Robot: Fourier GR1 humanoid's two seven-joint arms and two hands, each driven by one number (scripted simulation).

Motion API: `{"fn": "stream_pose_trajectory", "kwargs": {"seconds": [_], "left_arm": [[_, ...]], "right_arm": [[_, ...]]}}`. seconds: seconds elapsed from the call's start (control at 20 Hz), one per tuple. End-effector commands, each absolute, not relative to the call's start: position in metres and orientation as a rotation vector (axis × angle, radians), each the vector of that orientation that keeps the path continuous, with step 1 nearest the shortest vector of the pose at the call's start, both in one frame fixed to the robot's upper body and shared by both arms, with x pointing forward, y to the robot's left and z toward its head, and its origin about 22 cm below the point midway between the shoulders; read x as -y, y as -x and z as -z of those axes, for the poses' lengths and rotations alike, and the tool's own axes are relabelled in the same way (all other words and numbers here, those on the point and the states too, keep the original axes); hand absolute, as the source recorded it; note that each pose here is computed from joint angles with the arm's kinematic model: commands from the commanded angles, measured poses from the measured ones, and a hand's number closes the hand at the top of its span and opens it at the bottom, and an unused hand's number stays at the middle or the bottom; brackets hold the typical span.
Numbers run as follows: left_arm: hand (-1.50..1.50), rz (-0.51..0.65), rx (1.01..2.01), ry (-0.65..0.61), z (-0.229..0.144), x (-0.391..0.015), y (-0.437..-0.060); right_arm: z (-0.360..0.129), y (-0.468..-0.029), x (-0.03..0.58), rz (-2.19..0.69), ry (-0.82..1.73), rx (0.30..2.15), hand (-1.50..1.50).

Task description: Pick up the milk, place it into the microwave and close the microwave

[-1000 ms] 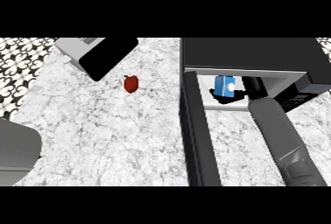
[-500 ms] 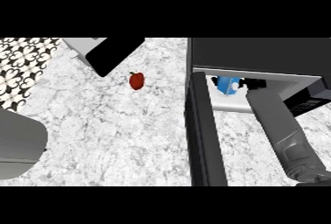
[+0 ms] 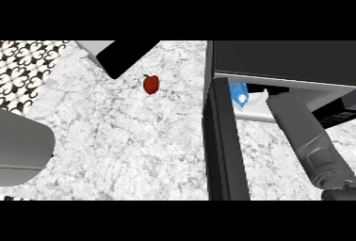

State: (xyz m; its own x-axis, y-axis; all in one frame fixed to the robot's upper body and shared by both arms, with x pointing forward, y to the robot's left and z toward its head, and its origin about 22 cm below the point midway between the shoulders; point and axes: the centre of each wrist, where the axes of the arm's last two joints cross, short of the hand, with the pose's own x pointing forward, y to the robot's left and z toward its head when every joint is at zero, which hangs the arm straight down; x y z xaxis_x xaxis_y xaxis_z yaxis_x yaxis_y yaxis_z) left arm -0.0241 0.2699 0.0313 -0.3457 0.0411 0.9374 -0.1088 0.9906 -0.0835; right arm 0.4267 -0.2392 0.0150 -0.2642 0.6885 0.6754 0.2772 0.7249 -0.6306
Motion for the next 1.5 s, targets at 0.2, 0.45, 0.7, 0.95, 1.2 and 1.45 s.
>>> {"fn": "stream_pose_trajectory", "kwargs": {"seconds": [0.2,0.45,0.7,0.95,1.2,1.45], "left_arm": [[-1.5,-0.099,1.932,0.002,-0.023,-0.267,0.016],[-1.5,-0.097,1.933,0.025,-0.027,-0.261,0.015],[-1.5,-0.09,1.939,0.077,-0.025,-0.255,0.0],[-1.5,-0.053,1.944,0.11,-0.034,-0.233,-0.001],[-1.5,-0.017,1.931,0.124,-0.034,-0.208,-0.016],[-1.5,0.026,1.928,0.142,-0.043,-0.209,-0.02]], "right_arm": [[-0.004,-0.423,0.236,-0.496,0.618,1.848,-1.5],[-0.005,-0.424,0.228,-0.468,0.452,1.881,-1.5],[-0.002,-0.422,0.236,-0.415,0.364,1.925,-1.5],[0.01,-0.413,0.246,-0.36,0.254,1.924,-1.5],[0.038,-0.395,0.244,-0.371,0.151,1.897,-1.5],[0.06,-0.373,0.267,-0.351,0.044,1.889,-1.5]]}}
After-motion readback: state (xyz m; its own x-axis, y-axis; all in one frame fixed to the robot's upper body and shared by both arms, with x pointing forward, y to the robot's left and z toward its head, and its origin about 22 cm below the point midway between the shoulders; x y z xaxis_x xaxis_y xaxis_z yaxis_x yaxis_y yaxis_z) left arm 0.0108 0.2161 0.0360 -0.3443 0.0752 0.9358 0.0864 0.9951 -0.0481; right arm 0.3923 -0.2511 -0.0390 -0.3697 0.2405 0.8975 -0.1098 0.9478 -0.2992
